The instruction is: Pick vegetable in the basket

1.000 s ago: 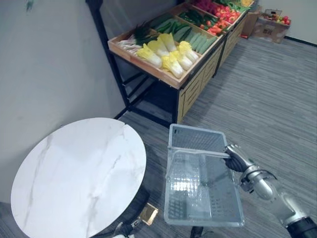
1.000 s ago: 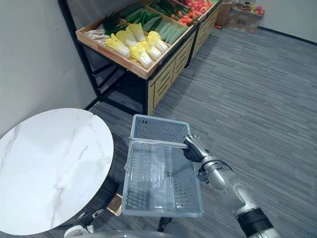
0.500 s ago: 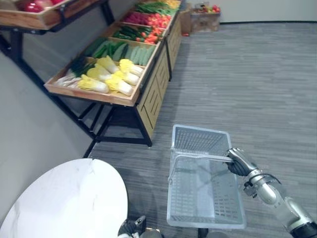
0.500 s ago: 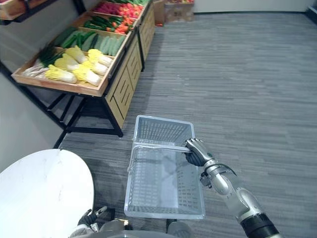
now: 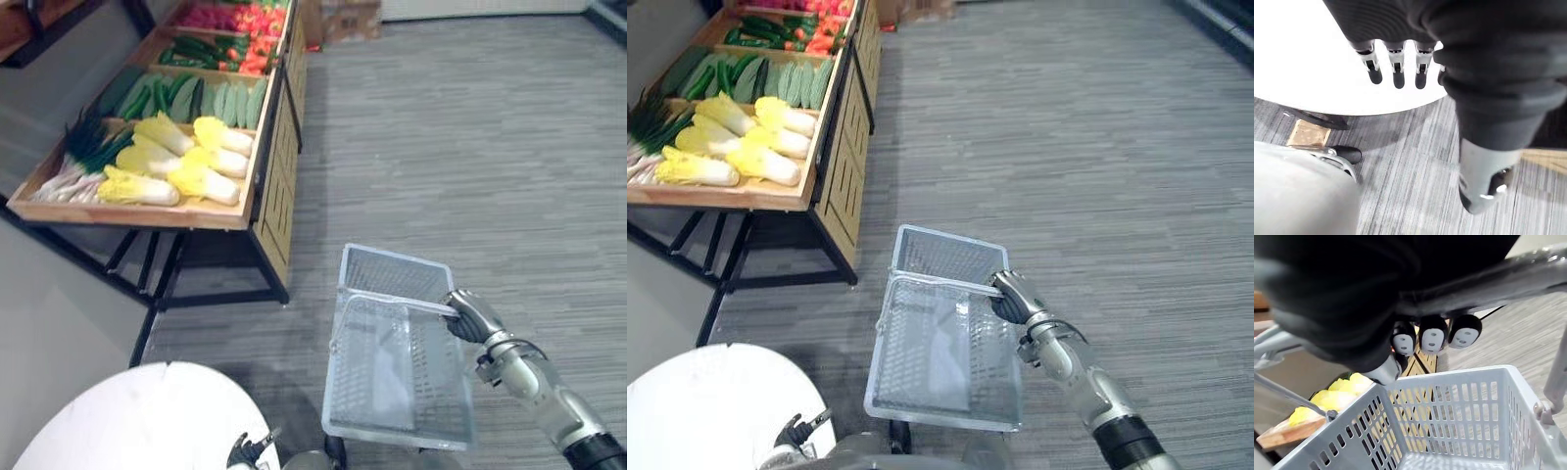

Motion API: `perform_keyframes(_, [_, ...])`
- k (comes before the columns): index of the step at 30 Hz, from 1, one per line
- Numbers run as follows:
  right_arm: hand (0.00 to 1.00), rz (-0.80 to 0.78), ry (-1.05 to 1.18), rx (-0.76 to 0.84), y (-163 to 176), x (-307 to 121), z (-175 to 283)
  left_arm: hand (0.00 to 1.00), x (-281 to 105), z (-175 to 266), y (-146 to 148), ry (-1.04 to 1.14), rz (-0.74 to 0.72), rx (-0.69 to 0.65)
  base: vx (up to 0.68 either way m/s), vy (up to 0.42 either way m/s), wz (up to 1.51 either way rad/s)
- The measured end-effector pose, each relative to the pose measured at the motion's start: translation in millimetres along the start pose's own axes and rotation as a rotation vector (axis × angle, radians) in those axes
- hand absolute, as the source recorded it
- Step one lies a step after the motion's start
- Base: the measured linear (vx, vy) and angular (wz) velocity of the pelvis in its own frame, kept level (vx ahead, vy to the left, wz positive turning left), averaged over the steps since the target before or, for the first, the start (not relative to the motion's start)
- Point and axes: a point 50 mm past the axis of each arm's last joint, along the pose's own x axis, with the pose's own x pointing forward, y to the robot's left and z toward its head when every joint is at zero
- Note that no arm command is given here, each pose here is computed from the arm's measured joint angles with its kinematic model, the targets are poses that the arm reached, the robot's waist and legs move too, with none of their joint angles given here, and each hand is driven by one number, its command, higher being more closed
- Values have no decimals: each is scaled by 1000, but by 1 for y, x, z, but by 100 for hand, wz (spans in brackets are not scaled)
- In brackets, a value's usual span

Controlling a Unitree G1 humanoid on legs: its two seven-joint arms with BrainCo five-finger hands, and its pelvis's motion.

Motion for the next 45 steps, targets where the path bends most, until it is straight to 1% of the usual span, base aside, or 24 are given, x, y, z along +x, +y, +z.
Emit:
perform_keyframes(2, [100,-31,12,15,-3,1,0,0,1,3,6,-6,6,33,144,108,-5])
perform_keyframes(4, [100,-69,30,19,-8,2,-2,0,1,3,4,-5,-5,55,211,100,-4])
perform_keyframes(8, [100,-92,42,15,-14,2,-5,0,2,6,-2,-6,-19,62,227,18,5])
perform_keyframes(11, [100,-117,81,-17,-22,1,-12,0,4,21,-11,-51,-44,56,330,-135,32])
perform_keyframes(14, [100,-126,99,-41,-23,2,-14,0,4,22,-8,-57,-40,56,418,-291,33])
perform_keyframes(15, [100,-117,107,-47,-21,-1,-15,0,3,18,1,-46,-22,50,455,-378,27])
perform_keyframes(16, [100,-118,112,-55,-23,-1,-16,0,3,15,0,-37,-21,38,546,-492,27])
perform_keyframes(17, [100,-122,124,-65,-25,-1,-18,0,2,10,-8,-18,-39,17,426,-411,14])
perform_keyframes(19, [100,-121,126,-65,-24,-2,-18,0,0,3,-14,6,-51,-11,376,-378,14])
perform_keyframes(20, [100,-116,135,-64,-23,-4,-20,0,0,-1,-15,24,-43,-55,454,-387,24])
perform_keyframes(22, [100,-99,142,-67,-20,-7,-21,0,0,0,-13,16,-33,-70,474,-358,18])
perform_keyframes(27, [100,-116,140,-64,-21,-7,-21,0,1,10,-15,-27,-37,-90,369,-166,-7])
perform_keyframes(31, [100,-114,138,-68,-21,-7,-21,0,1,11,-9,-34,-19,-106,394,19,-23])
perform_keyframes(35, [100,-123,141,-73,-23,-8,-22,0,-2,-2,-6,-1,-8,-100,455,153,-6])
perform_keyframes(38, [100,-97,141,-64,-16,-7,-22,0,-2,1,-2,-12,5,-108,564,218,3])
perform_keyframes(41, [100,-85,118,-69,-15,-1,-18,0,-2,-3,-1,1,39,-152,462,183,6])
perform_keyframes(43, [100,-96,108,-63,-16,2,-16,0,-2,-4,1,6,47,-149,336,149,11])
perform_keyframes(45, [100,-92,116,-23,-5,3,-14,0,-3,-9,5,24,62,-115,469,189,19])
